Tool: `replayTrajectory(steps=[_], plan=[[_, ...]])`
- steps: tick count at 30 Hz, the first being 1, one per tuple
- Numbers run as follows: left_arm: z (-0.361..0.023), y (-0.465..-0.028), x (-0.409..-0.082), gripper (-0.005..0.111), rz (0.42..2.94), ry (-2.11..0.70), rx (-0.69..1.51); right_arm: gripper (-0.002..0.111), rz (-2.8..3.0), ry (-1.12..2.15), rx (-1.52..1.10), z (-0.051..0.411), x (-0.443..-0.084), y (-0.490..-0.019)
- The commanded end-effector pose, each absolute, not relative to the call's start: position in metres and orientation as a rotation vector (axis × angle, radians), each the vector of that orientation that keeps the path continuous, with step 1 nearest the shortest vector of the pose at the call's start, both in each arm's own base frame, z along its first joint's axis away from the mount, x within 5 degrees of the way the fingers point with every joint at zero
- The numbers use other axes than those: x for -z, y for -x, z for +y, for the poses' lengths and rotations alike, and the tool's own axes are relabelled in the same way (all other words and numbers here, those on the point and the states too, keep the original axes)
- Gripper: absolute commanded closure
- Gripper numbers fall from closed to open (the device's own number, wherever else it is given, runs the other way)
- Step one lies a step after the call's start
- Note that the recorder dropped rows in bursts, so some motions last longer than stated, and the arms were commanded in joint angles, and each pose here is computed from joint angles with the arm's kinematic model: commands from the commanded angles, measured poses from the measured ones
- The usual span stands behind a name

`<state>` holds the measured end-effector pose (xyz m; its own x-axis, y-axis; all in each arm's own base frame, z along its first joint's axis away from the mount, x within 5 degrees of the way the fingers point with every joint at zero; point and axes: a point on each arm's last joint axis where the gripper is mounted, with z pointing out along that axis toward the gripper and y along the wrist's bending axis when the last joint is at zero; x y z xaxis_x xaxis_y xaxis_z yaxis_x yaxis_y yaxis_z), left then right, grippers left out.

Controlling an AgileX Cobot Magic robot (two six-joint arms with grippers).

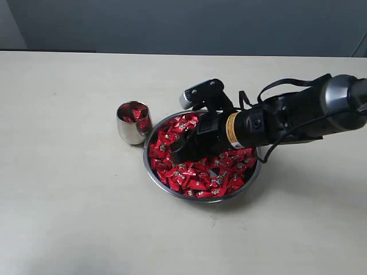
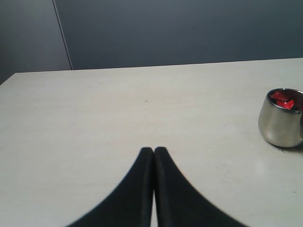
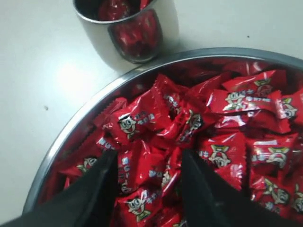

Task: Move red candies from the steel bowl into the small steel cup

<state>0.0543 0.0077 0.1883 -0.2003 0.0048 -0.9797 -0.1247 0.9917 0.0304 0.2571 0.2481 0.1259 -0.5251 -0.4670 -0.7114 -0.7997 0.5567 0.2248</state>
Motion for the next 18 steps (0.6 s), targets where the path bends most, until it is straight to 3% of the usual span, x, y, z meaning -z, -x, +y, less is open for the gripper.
replayTrajectory(steps=[1,18], plan=[[0.0076,-0.0542,-0.1875,0.106,1.767,0.092,-0.114,0.067,2.220,1.023,-0.624,0.2520,-0.1242,-0.2589],[0.0076,-0.0542,-0.1875,0.106,1.767,0.092,-0.114,0.067,2.226,1.021,-0.596,0.2540,-0.1222,-0.2620]])
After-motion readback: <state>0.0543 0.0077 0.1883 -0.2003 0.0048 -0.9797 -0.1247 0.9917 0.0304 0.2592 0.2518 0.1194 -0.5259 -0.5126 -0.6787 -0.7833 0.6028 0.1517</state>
